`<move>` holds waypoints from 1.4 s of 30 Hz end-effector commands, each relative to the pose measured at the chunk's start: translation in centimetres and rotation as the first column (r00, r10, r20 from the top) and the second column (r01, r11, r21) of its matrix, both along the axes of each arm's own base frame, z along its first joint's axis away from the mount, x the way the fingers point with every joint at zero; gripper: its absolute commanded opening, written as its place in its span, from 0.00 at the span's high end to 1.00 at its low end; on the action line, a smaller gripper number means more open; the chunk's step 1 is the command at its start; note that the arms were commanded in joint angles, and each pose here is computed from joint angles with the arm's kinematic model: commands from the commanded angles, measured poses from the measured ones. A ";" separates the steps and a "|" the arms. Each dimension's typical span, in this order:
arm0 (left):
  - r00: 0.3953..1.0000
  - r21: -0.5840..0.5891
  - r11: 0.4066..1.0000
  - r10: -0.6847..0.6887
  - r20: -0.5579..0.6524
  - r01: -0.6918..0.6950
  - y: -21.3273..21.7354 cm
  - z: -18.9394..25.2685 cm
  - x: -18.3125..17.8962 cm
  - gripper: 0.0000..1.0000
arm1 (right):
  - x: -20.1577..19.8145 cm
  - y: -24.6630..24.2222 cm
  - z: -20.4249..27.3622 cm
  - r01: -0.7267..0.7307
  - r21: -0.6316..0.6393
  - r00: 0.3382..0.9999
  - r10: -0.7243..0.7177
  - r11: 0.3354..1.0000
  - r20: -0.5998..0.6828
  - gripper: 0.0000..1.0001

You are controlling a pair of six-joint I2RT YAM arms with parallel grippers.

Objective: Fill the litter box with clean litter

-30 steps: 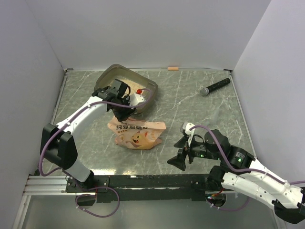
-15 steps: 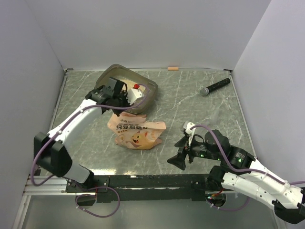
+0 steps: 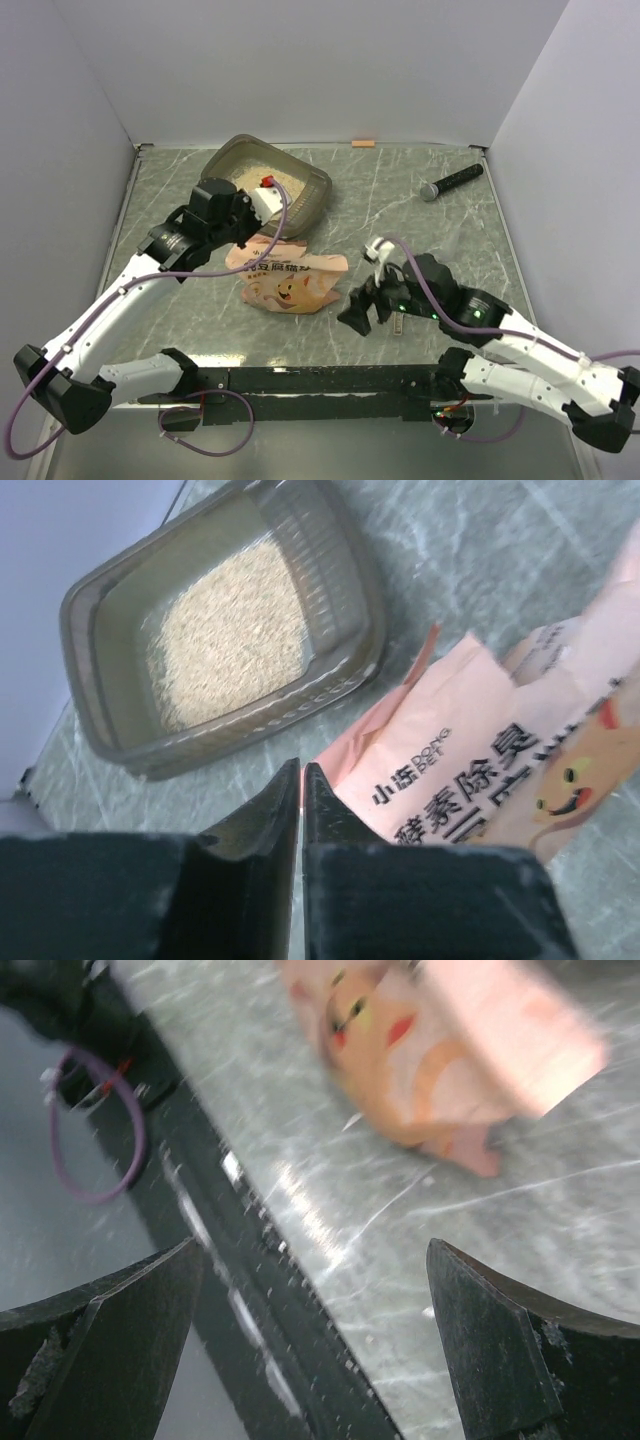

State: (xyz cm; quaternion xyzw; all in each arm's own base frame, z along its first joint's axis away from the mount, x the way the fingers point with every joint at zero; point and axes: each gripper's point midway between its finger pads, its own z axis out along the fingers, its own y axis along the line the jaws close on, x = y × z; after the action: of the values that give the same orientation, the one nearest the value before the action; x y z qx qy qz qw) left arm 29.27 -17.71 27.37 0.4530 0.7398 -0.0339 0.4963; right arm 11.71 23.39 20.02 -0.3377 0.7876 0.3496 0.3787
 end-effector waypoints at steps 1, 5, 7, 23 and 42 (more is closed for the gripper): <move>0.971 -0.080 0.968 0.240 0.014 -0.238 1.8 0.7 1.9 0.70 | 4.6 2.3 7.7 0.124 0.129 0.980 -0.142 0.984 0.140 0.00; 0.832 -0.172 0.816 0.554 -0.038 -0.551 5.1 1.0 3.4 0.39 | 9.5 2.7 11.1 0.263 0.129 0.942 -0.283 0.956 0.182 0.00; 0.758 -0.206 0.732 0.643 -0.110 -0.650 6.5 0.3 3.8 0.36 | 11.1 3.5 11.8 0.262 0.110 0.949 -0.277 0.959 0.149 0.00; 0.552 -0.301 0.513 0.454 -0.699 -0.804 9.5 -12.1 6.6 0.79 | 10.3 3.8 5.6 0.218 0.153 0.971 -0.230 0.964 0.061 0.00; 0.655 -0.662 0.553 -0.253 -0.712 -0.506 -0.1 -10.8 3.1 0.86 | 8.3 2.1 3.9 0.180 0.133 0.977 -0.193 0.975 0.093 0.00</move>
State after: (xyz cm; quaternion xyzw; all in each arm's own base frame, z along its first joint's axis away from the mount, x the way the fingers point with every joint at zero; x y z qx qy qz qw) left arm 33.35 -15.07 12.73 -0.0047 0.8678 -0.4045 0.2886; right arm 20.10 25.05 23.26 -0.2425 0.7884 0.3311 0.4583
